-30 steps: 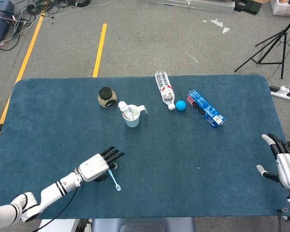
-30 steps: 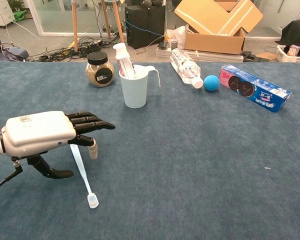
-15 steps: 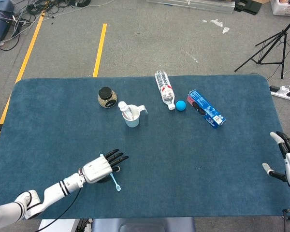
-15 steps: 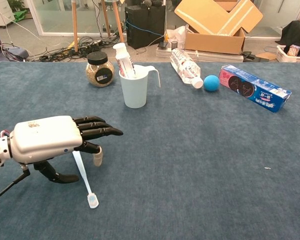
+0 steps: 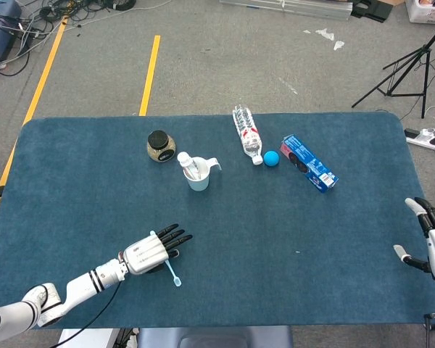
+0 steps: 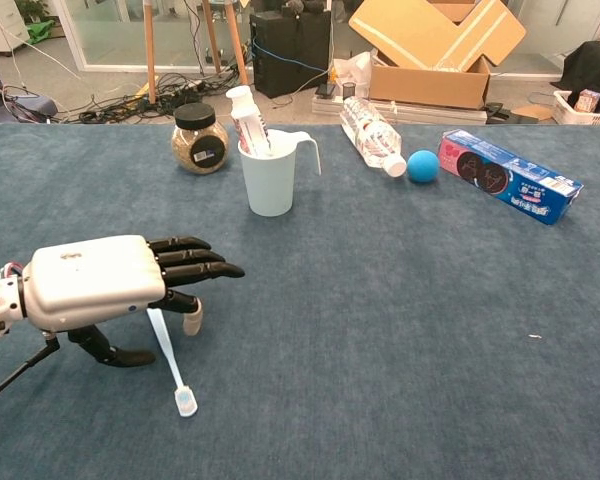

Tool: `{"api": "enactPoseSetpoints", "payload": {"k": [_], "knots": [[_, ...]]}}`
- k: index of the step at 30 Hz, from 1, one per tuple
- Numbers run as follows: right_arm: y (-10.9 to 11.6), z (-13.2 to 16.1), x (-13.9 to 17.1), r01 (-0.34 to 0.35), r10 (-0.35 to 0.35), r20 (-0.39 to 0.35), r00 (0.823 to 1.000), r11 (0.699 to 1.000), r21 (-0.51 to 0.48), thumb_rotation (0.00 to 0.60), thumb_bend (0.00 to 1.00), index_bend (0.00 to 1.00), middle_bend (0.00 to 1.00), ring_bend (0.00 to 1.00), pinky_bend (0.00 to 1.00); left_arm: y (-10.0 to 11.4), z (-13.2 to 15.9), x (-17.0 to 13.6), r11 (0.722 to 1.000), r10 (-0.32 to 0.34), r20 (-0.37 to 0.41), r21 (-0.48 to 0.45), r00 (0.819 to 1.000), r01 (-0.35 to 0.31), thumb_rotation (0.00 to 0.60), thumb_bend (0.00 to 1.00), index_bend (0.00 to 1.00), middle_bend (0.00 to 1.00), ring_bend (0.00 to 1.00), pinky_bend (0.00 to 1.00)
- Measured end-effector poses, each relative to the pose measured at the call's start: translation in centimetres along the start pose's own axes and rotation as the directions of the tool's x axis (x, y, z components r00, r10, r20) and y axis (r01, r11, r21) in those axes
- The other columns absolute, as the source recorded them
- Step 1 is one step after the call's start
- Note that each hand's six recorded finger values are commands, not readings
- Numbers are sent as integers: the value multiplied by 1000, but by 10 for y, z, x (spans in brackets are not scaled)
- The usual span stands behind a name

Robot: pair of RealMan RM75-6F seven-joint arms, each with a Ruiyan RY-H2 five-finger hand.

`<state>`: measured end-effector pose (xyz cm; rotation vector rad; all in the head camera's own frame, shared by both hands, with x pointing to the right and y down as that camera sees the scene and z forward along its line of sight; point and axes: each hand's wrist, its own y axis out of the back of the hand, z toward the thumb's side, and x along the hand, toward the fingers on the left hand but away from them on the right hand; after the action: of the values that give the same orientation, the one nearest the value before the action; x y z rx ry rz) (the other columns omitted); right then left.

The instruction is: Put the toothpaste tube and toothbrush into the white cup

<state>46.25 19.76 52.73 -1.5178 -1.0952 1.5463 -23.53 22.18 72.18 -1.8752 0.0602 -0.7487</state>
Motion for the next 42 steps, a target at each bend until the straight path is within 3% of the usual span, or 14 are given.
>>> {"api": "enactPoseSetpoints", "payload": {"k": [29, 38, 42], "knots": [[0, 0, 0, -1, 1, 1, 1000, 1000, 0, 600, 140, 166, 133, 178, 540, -6, 2, 1, 1000, -16, 2, 15, 1000, 16, 600, 280, 445, 0, 0, 1], [-1, 0, 0, -3, 3, 1, 1000, 1000, 1, 600, 139, 166, 133, 178, 540, -6, 2, -1, 1000, -16, -2, 14, 1000, 16, 600, 404, 471, 0, 0, 1], [0, 0, 0, -3, 3, 3, 1000, 1000, 1, 600, 139, 166, 133, 178, 540, -7, 3, -1, 1000, -16, -5, 7, 1000, 16, 600, 415, 486, 0, 0, 1]]}}
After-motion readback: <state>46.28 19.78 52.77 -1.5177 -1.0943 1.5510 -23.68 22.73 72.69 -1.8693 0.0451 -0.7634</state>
